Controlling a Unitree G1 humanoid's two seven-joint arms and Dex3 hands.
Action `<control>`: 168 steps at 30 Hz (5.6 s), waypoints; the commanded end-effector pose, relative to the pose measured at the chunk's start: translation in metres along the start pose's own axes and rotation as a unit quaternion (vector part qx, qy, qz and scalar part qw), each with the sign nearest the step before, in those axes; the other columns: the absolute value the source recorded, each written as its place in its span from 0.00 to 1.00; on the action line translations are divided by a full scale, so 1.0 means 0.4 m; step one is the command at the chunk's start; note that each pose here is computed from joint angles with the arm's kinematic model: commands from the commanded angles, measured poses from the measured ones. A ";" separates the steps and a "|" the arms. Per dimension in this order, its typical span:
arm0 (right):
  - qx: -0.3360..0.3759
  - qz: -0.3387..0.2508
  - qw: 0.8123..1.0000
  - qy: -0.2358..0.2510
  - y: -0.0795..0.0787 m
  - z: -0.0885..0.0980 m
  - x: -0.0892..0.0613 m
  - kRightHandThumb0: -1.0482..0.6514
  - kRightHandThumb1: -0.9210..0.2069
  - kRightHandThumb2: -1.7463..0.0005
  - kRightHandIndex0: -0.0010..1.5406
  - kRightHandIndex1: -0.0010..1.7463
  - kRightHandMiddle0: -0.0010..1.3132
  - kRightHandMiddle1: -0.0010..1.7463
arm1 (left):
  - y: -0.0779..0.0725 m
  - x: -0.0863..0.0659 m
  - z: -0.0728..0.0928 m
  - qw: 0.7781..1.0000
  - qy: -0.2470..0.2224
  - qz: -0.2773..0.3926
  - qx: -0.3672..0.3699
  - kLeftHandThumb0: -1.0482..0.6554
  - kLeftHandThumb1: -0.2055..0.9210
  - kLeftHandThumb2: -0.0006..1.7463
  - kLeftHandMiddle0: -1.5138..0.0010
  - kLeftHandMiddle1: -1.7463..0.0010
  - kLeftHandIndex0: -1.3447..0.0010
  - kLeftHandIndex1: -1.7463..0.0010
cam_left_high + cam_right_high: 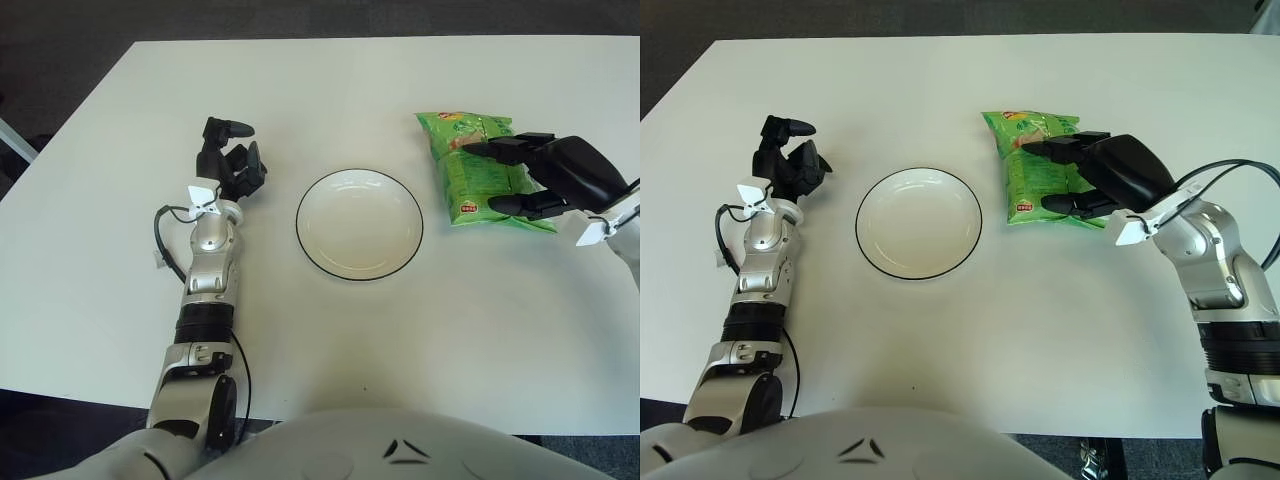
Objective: Put the snack into the plate.
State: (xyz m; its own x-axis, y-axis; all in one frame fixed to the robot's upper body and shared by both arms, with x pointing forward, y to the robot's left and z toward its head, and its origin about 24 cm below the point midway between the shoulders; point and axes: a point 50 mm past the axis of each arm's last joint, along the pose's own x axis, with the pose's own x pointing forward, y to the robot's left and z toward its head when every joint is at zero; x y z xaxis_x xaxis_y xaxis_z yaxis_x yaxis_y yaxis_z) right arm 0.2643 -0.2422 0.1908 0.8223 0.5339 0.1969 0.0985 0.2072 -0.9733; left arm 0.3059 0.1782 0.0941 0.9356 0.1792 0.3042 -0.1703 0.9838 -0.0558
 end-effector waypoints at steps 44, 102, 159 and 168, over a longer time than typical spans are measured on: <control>0.065 -0.141 0.982 0.106 -0.035 0.099 -0.062 0.24 0.00 0.70 0.28 0.00 0.38 0.00 | 0.036 -0.075 -0.099 0.996 0.086 0.010 0.008 0.40 0.83 0.44 0.45 0.00 0.76 0.00; 0.036 0.033 0.982 0.180 0.193 0.057 -0.076 0.05 0.00 0.69 0.00 0.00 0.14 0.00 | 0.034 -0.076 -0.096 0.997 0.077 0.008 0.003 0.40 0.84 0.43 0.45 0.00 0.77 0.00; -0.047 -0.288 0.953 0.084 0.255 0.038 -0.073 0.61 0.00 0.78 0.11 0.92 0.32 0.83 | 0.028 -0.082 -0.092 0.997 0.047 0.025 0.058 0.39 0.81 0.46 0.44 0.00 0.75 0.00; 0.000 -0.259 0.961 0.102 0.247 0.036 -0.071 0.51 0.00 0.77 0.11 0.75 0.27 0.88 | 0.027 -0.081 -0.090 0.997 0.047 0.025 0.058 0.39 0.81 0.46 0.44 0.00 0.75 0.00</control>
State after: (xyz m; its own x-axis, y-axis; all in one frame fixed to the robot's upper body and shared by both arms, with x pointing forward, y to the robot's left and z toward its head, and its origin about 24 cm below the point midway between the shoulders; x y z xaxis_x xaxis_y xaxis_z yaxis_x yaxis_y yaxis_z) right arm 0.2501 -0.2272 0.1108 0.6748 0.2210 0.7042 0.6120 0.3658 -0.7012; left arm 0.3061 0.1790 0.1000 0.8983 0.1965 0.3930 -0.2245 0.9741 0.0261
